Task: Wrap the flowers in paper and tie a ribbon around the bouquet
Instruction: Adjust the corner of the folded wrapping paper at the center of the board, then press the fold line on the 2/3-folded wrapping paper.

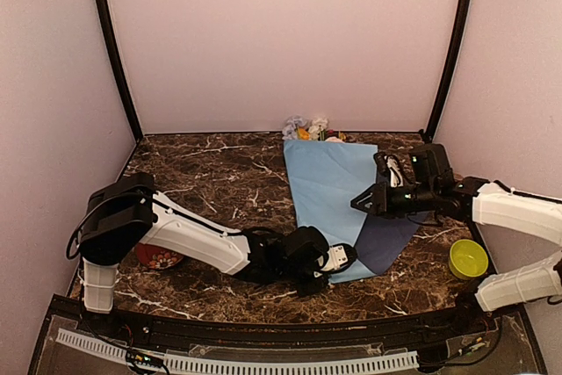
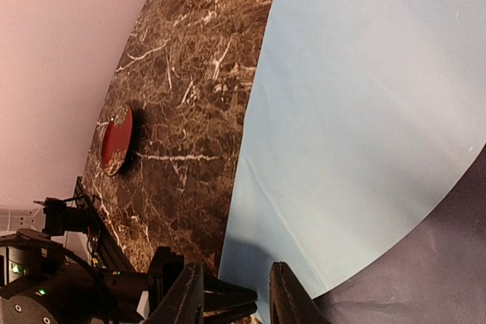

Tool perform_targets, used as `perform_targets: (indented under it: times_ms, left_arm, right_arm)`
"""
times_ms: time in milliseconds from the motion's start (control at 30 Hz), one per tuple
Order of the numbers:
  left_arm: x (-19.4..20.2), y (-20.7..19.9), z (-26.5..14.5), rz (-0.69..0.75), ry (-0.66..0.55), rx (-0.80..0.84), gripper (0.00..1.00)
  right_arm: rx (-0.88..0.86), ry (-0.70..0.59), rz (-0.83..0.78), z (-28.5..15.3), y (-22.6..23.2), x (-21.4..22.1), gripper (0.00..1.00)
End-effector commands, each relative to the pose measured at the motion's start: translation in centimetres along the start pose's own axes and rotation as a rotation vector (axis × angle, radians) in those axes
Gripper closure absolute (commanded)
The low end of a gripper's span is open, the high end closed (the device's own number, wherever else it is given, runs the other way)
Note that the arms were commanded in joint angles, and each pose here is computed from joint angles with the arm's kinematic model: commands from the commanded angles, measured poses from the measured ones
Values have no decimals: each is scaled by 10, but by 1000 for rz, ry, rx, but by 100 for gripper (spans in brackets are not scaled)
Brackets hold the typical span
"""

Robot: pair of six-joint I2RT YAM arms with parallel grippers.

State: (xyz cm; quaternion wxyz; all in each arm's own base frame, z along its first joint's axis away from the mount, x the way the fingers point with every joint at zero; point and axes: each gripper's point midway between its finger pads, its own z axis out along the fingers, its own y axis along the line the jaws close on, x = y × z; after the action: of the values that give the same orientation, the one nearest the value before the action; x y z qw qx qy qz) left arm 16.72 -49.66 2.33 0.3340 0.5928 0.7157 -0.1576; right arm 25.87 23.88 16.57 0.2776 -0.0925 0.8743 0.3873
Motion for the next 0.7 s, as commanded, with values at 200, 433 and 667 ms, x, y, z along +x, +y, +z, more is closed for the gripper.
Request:
perform_targets:
  times_ms: [200, 433, 667]
  left_arm:
    - [23, -14, 5, 9, 65, 70, 92]
    - [0, -15, -14, 20, -27, 83, 94]
    - [-58, -46, -81, 78, -231, 276, 92]
  right_arm:
    - [-48, 151, 92, 59, -26, 51, 84]
    - [78, 267, 142, 87, -77, 95, 91]
    - [131, 295, 145, 87, -89, 105, 92]
